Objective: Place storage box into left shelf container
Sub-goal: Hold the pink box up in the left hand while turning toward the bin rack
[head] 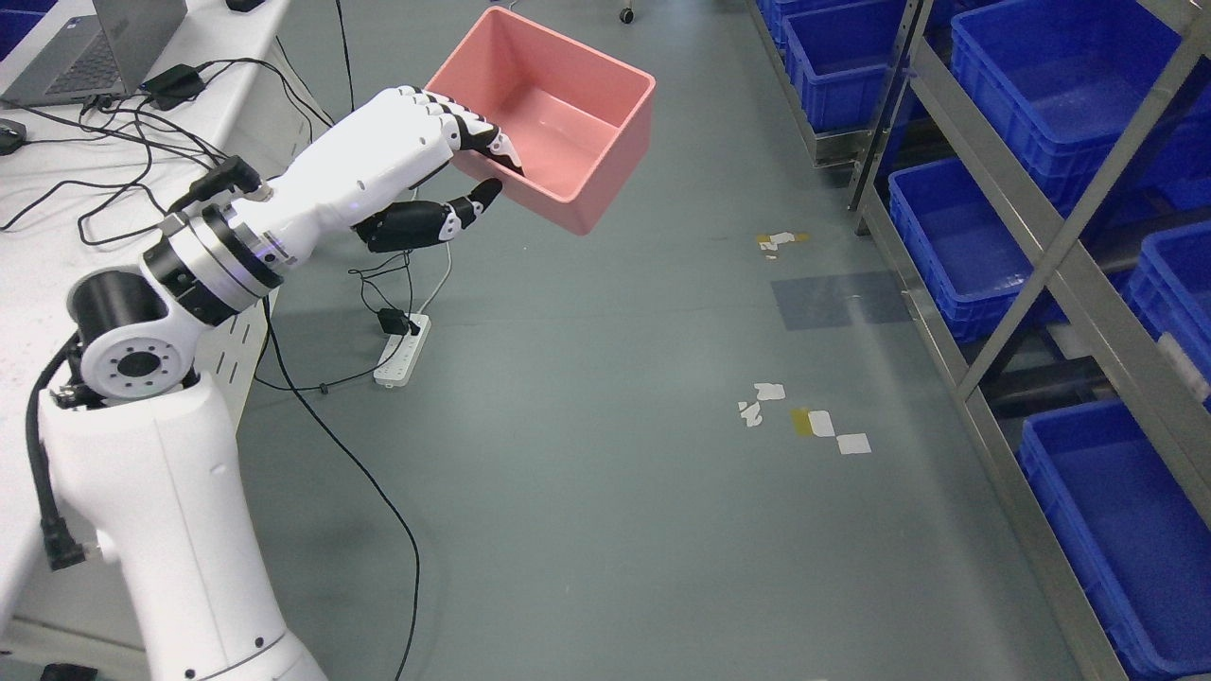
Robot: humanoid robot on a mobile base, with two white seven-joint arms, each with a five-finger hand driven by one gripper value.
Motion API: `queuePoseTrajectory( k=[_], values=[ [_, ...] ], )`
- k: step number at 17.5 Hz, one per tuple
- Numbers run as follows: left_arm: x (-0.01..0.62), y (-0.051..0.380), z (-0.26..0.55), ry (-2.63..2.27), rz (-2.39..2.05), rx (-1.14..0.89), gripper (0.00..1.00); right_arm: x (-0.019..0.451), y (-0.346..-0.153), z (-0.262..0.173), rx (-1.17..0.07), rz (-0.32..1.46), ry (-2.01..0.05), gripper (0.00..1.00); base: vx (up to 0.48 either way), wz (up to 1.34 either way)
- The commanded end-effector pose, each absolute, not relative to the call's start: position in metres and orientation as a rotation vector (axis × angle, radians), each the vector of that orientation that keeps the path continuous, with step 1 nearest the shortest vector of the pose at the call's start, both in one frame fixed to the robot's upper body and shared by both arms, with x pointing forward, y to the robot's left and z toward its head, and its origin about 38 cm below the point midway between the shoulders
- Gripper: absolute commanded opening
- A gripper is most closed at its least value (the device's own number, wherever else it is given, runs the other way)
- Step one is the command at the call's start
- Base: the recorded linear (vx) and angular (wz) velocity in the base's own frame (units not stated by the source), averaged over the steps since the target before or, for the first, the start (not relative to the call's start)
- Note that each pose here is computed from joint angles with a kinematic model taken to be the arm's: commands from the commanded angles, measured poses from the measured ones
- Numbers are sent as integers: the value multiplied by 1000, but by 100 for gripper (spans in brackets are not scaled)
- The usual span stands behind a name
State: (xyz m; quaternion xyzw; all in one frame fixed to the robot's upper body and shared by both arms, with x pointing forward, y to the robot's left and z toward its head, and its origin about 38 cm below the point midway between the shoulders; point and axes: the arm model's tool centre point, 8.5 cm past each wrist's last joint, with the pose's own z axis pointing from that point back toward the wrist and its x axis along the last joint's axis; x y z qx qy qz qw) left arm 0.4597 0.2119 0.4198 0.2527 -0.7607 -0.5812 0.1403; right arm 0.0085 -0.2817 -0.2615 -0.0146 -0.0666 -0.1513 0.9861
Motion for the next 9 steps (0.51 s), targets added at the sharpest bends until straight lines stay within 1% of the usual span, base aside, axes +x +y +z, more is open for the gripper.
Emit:
queuePoseTrajectory(
  k=[1,6,9],
  values=[
    [459,225,421,-2184,-1655,759,1,16,-265,-256,293,-267,-184,100,235,6],
    [459,226,417,-2180,-1652,752,1,16,-265,-256,295,-267,-184,100,271,-88],
    [460,229,415,-2169,-1645,757,1,16,-265,-256,293,-267,-184,100,324,-99]
  ],
)
